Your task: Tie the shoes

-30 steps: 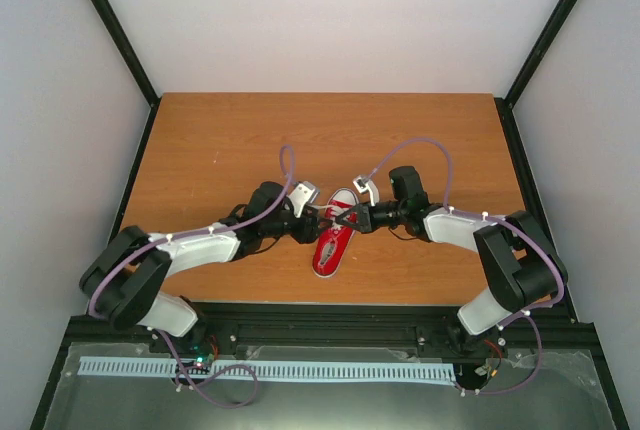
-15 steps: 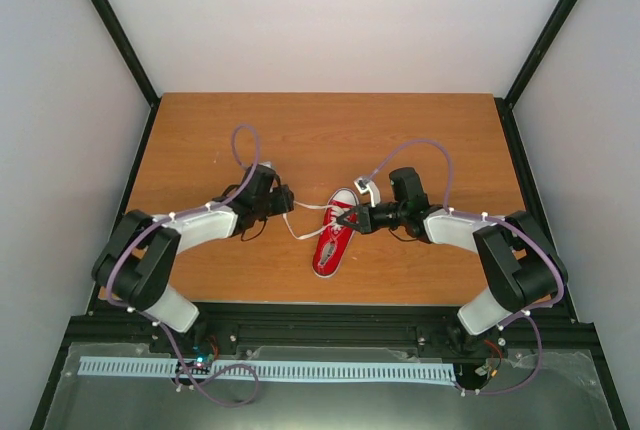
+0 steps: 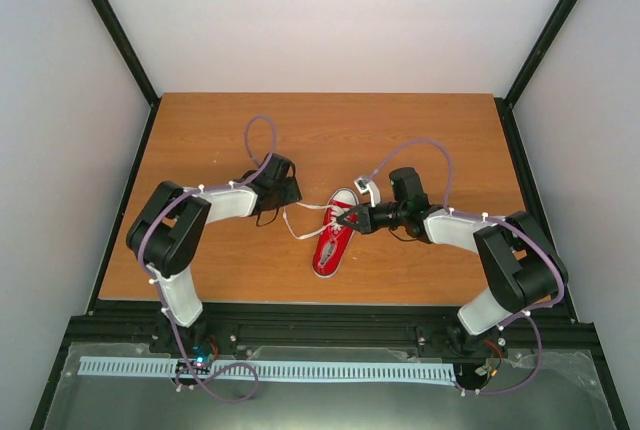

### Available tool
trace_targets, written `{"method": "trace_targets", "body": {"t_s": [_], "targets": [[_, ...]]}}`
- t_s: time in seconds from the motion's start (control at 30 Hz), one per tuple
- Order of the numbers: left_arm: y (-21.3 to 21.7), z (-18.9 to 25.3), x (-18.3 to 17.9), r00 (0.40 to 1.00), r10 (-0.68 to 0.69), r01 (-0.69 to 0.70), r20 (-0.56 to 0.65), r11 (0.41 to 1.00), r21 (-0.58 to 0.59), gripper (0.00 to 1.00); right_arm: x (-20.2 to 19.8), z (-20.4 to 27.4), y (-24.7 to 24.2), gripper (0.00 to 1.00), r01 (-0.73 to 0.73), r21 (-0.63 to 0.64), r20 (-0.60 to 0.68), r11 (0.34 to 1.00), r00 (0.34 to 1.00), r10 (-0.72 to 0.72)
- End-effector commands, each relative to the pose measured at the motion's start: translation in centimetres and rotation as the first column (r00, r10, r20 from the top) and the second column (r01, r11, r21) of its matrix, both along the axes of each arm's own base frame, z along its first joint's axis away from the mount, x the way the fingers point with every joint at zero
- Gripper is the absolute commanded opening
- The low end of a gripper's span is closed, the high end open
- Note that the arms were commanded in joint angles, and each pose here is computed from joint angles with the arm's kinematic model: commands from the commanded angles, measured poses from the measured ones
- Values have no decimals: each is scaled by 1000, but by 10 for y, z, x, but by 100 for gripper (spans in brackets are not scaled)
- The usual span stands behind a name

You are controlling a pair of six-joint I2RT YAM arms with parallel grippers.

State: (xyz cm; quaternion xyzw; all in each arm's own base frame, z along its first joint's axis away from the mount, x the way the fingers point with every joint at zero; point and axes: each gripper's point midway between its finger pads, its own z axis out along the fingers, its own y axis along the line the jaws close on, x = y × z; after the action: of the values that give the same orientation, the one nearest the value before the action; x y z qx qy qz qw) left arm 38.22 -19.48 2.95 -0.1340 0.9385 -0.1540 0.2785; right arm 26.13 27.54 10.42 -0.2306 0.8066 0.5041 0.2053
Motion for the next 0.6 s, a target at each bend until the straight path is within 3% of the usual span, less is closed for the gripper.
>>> {"method": "trace_targets", "body": {"t_s": [0.0,0.23,0.4,0.57], "targets": [[2,-13,8,999,-8,11,-38,998,66,60,-5,5,2,3,-24,7,37,1000,999,24],[3,-32,6,993,-65,78,-103,988,132,43,-4,5,2,3,-24,5,42,1000,999,24],[3,-52,-1,976,-123,157,-182,970,188,19,-3,6,3,3,-24,7,42,1000,999,24],[10,-55,-5,975,-122,162,-188,962,218,2,-3,5,3,3,-14,4,40,1000,999,14]]}}
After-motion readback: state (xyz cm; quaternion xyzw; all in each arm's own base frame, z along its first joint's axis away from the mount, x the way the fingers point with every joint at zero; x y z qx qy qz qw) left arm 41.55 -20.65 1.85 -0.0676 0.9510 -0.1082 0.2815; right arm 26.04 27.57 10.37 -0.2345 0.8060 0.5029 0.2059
